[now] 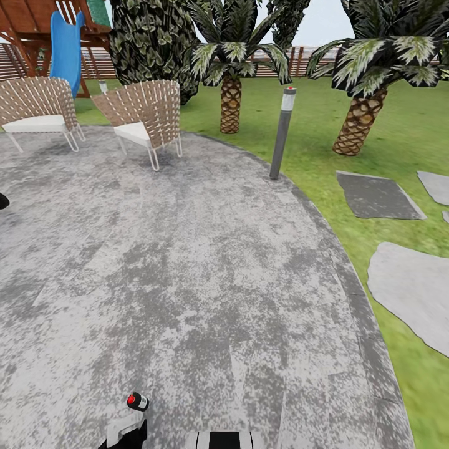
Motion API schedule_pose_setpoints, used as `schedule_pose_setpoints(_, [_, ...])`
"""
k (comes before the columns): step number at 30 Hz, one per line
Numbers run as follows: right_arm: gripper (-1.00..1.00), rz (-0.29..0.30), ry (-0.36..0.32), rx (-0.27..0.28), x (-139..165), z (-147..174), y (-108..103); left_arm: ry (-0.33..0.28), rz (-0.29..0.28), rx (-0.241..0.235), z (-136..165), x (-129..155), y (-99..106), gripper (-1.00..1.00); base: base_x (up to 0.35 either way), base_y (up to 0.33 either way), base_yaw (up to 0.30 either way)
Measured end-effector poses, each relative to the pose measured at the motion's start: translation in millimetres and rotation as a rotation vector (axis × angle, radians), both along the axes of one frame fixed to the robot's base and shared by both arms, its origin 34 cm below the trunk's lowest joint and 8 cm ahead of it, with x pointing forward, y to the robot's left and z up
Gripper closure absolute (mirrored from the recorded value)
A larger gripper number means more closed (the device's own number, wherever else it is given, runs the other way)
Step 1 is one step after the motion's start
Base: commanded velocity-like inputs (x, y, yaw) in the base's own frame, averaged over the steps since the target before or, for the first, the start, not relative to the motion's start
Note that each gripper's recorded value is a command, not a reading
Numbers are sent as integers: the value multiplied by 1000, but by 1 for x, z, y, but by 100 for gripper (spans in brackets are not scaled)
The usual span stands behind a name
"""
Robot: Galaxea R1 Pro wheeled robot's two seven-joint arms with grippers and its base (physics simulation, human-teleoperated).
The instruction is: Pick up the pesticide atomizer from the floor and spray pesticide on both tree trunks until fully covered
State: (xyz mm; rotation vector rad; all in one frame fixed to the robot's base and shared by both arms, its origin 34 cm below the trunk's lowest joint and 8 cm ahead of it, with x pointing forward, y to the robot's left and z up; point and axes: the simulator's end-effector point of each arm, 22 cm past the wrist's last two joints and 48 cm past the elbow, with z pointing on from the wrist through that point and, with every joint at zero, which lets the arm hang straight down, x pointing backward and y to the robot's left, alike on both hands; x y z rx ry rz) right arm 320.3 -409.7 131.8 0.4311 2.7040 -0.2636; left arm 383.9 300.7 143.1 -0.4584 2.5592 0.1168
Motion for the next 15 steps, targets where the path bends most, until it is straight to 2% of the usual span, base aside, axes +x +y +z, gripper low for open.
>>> schedule_pose_setpoints(5, [-100,-3,0,-1,0,0,-1,0,0,0,0,0,0,-100,0,0,0])
schedule_pose_setpoints(10, [-100,-43,-6,-6,-2,1,-8,1,-3,0,0,0,0,-100,0,0,0])
schedule_pose_setpoints(15, [-100,-59,8,-7,-9,-2,-10,17,-4,1,-5,-6,0,-100,0,0,0])
